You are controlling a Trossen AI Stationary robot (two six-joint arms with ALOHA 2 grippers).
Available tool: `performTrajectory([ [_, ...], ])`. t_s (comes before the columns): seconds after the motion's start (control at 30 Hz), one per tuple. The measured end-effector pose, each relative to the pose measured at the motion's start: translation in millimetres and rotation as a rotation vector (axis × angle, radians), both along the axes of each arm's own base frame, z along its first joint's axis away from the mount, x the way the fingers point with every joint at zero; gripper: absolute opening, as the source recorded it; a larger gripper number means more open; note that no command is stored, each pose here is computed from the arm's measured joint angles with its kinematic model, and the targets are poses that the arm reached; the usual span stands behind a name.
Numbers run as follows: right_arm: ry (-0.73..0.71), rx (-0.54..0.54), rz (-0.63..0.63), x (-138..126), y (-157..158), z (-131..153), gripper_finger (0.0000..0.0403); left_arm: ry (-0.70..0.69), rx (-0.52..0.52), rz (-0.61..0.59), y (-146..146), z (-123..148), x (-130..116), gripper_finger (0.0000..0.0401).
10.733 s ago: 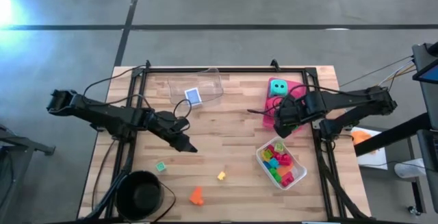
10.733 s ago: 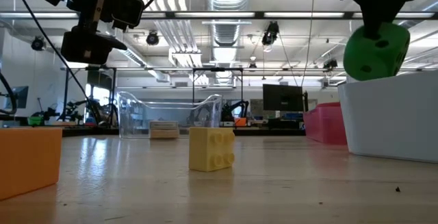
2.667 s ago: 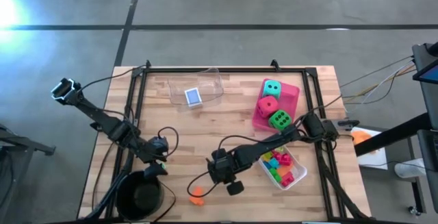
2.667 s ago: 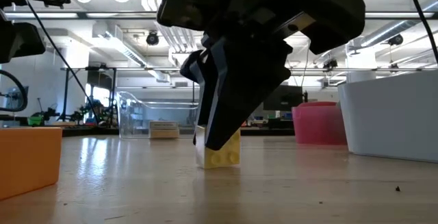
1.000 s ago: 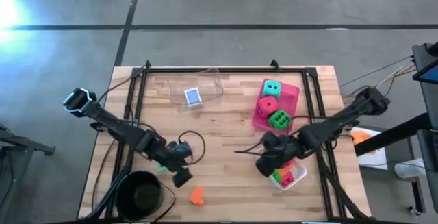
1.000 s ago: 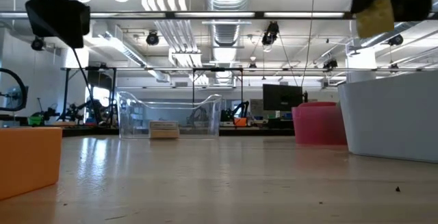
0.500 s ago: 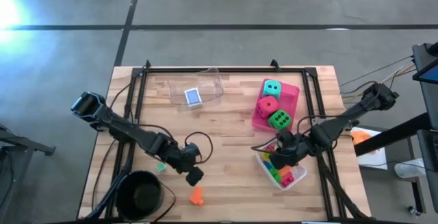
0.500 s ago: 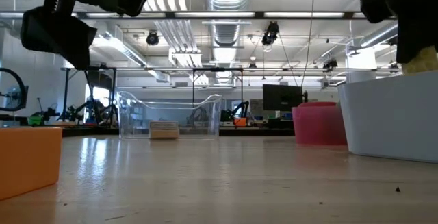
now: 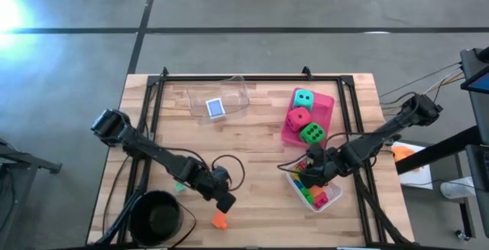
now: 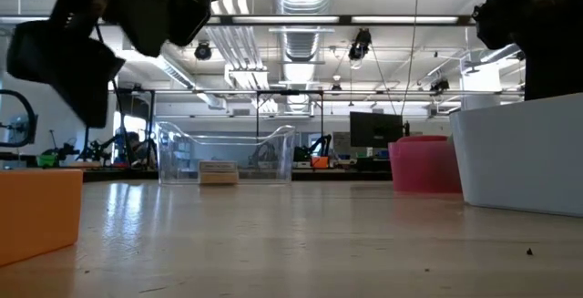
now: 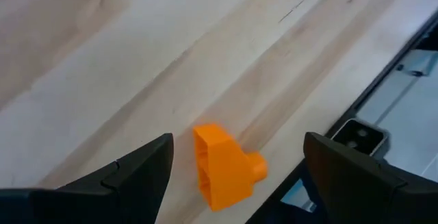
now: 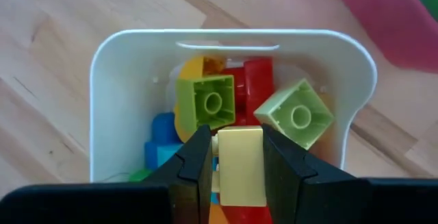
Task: Pick & Place Toys
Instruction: Put the light yellow game piece into the white bin
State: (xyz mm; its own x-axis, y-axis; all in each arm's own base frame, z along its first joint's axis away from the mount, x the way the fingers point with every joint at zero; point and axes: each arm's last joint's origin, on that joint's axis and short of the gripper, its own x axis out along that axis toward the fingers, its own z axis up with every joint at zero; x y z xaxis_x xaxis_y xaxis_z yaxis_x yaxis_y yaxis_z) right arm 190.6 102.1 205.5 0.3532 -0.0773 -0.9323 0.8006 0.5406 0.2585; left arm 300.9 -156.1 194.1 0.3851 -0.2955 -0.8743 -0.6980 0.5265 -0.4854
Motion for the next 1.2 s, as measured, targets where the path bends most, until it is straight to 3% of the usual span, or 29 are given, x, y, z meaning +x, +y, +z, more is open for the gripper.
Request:
performTrajectory([
  [0.43, -0.004, -0.022, 0.005, 10, -2, -6, 0.0083, 0.044, -0.027, 0.006, -18, -6, -8, 0.0328],
  [1.2, 0.059, -0.059, 0.025, 18, 1, -22, 0.0083, 0.049, -0.031, 0.006, -19, -7, -9, 0.0328],
])
